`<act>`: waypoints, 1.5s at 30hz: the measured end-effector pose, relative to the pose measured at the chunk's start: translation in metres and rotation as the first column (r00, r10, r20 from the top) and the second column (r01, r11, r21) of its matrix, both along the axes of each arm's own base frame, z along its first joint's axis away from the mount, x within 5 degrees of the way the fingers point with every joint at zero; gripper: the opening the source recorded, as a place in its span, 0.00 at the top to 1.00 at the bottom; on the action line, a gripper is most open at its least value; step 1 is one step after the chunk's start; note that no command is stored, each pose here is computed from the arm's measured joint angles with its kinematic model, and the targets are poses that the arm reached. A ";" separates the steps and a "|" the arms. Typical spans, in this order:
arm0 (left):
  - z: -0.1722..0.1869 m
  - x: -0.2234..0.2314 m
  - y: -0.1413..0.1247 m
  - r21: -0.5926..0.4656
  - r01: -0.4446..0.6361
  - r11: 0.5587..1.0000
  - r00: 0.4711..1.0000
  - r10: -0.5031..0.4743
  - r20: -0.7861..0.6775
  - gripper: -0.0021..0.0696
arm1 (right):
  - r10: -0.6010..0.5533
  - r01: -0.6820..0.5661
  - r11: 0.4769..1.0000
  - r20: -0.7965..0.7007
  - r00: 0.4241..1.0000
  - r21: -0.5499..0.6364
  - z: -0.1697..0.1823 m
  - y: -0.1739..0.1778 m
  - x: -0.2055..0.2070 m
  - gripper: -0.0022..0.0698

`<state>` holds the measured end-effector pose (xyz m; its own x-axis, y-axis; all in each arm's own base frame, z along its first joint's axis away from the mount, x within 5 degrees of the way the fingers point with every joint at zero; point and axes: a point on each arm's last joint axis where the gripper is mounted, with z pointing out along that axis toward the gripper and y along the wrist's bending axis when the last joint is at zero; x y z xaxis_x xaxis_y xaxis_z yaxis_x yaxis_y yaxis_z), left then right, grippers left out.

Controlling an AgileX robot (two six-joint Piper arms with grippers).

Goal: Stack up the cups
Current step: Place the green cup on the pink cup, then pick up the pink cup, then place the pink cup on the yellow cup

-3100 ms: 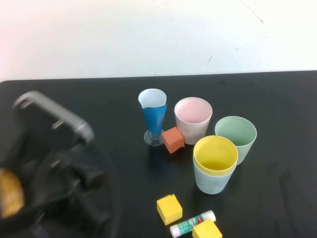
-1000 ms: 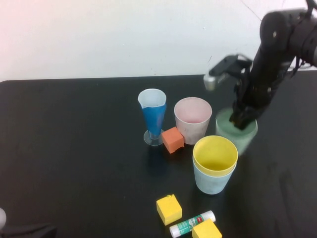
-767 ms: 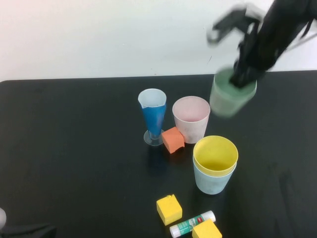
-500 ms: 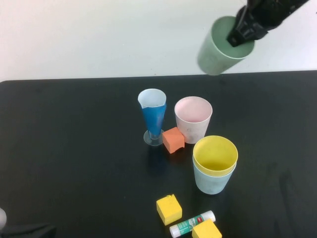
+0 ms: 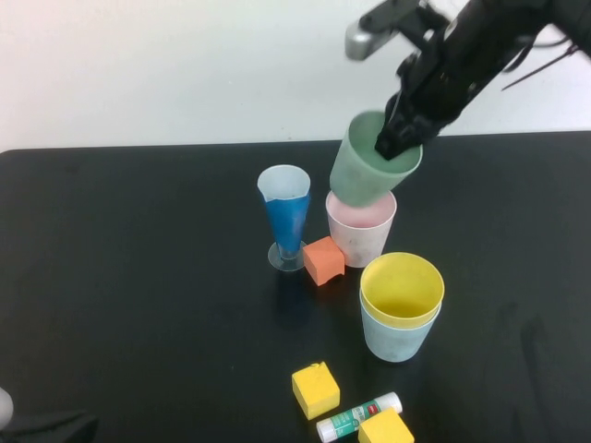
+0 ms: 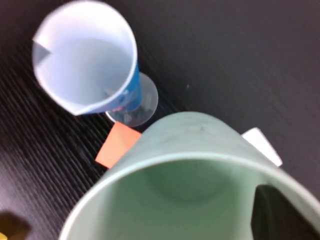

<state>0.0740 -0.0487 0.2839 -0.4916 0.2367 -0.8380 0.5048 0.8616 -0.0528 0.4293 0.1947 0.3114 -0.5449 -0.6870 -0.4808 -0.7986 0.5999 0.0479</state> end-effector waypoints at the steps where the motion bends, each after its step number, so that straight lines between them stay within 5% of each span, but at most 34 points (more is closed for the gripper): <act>1: 0.000 0.000 0.000 0.003 -0.001 1.000 1.000 0.001 -0.004 0.97 | -0.005 0.005 1.000 -0.015 1.000 -0.003 -0.006 0.001 0.002 0.94; 6: -0.002 -0.001 0.001 0.020 -0.005 1.000 1.000 0.006 -0.024 0.97 | -0.016 0.015 1.000 -0.058 0.998 -0.014 -0.025 0.004 0.008 0.79; 12: -0.004 -0.002 0.002 0.032 -0.008 0.999 0.999 0.009 -0.037 0.97 | -0.022 0.021 1.000 -0.069 0.997 -0.016 -0.030 0.005 0.010 0.43; 18: -0.004 -0.001 0.002 0.036 -0.009 0.999 0.999 0.010 -0.036 0.97 | -0.034 0.031 0.999 -0.106 0.994 -0.030 -0.047 0.007 0.015 0.36; 23: -0.004 -0.001 0.002 0.036 -0.009 0.999 0.999 0.010 -0.035 0.97 | -0.052 0.042 0.998 -0.176 0.983 -0.057 -0.085 0.010 0.024 0.48; 27: -0.004 -0.001 0.003 0.036 -0.010 0.999 0.999 0.011 -0.035 0.97 | -0.058 0.046 0.997 -0.190 0.980 -0.064 -0.094 0.011 0.026 0.84; 30: -0.004 -0.001 0.003 0.036 -0.010 0.999 0.999 0.011 -0.035 0.97 | -0.070 0.056 0.995 -0.167 0.983 -0.083 -0.087 0.005 0.027 0.86; 37: -0.004 -0.001 0.003 0.045 -0.011 0.999 1.000 0.012 -0.028 0.97 | -0.143 0.149 0.983 0.062 0.988 -0.103 0.008 -0.028 0.009 0.86; 41: -0.003 -0.001 0.004 0.053 -0.013 0.998 1.000 0.014 -0.020 0.97 | -0.146 0.149 0.989 0.203 0.968 0.001 0.089 -0.041 -0.034 0.86; 45: -0.003 0.000 0.004 0.055 -0.013 0.998 1.000 0.014 -0.019 0.97 | -0.123 0.114 0.992 0.251 0.960 0.049 0.133 -0.056 -0.093 0.86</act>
<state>0.0735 -0.0450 0.2805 -0.5113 0.2750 -0.8142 0.4925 0.8702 -0.0153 0.3364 0.1391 0.4440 -0.4790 -0.6062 -0.6349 -0.7108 0.6923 -0.1247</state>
